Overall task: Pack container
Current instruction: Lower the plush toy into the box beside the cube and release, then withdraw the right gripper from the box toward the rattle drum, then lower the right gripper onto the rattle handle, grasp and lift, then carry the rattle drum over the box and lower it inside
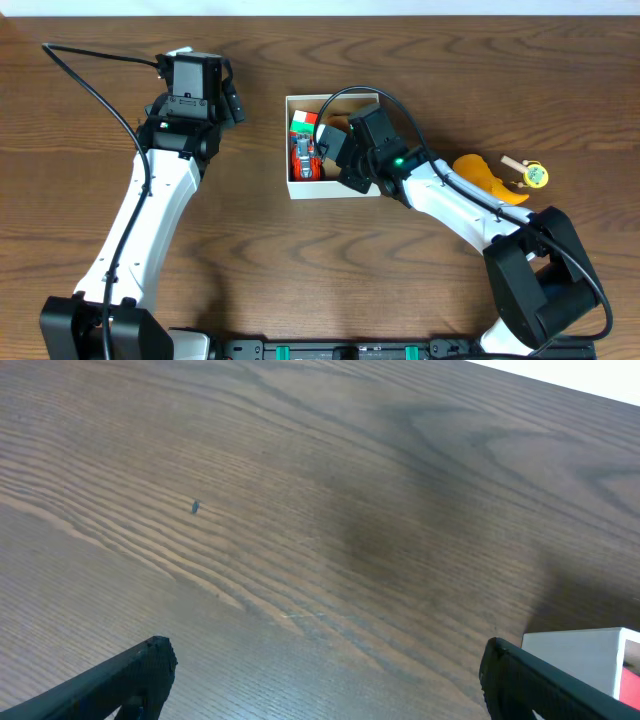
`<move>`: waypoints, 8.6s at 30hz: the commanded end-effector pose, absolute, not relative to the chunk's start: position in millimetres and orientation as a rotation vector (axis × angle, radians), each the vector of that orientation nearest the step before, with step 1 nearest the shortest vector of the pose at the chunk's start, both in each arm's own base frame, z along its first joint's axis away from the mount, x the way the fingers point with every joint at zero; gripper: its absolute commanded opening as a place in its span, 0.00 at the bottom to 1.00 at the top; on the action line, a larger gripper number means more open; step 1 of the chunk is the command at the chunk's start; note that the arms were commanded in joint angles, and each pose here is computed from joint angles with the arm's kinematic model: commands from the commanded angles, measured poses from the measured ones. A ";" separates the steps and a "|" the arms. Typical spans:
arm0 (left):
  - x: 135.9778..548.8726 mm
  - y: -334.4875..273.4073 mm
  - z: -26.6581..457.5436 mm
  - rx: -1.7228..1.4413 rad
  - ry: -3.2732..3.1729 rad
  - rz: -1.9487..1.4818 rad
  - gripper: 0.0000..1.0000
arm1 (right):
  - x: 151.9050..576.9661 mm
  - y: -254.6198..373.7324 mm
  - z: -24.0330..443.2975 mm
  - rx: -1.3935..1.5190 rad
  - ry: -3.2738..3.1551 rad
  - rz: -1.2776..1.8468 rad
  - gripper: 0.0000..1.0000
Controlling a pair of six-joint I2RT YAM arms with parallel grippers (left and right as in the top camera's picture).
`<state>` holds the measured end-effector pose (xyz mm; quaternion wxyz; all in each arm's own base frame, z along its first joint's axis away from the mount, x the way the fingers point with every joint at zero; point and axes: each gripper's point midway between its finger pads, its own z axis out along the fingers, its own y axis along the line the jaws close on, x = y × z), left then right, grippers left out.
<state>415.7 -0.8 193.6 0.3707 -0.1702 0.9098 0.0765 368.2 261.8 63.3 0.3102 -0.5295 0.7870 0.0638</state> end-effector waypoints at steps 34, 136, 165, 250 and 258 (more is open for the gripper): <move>417.6 1.9 200.8 -0.452 2.315 0.192 0.98 | 421.0 261.3 114.2 -1.088 1.968 0.143 0.01; 417.0 2.0 200.3 -0.452 2.318 0.194 0.98 | 402.2 -79.8 51.7 1.788 2.113 0.080 0.72; 416.9 2.0 200.3 -0.452 2.319 0.194 0.98 | 371.8 -114.1 2.2 1.985 1.822 -0.015 0.38; 416.9 2.0 200.3 -0.452 2.319 0.194 0.98 | 388.7 234.7 103.4 -1.863 1.853 0.285 0.01; 417.0 2.0 200.3 -0.452 2.318 0.194 0.98 | 371.3 228.0 96.3 -1.901 1.919 0.333 0.01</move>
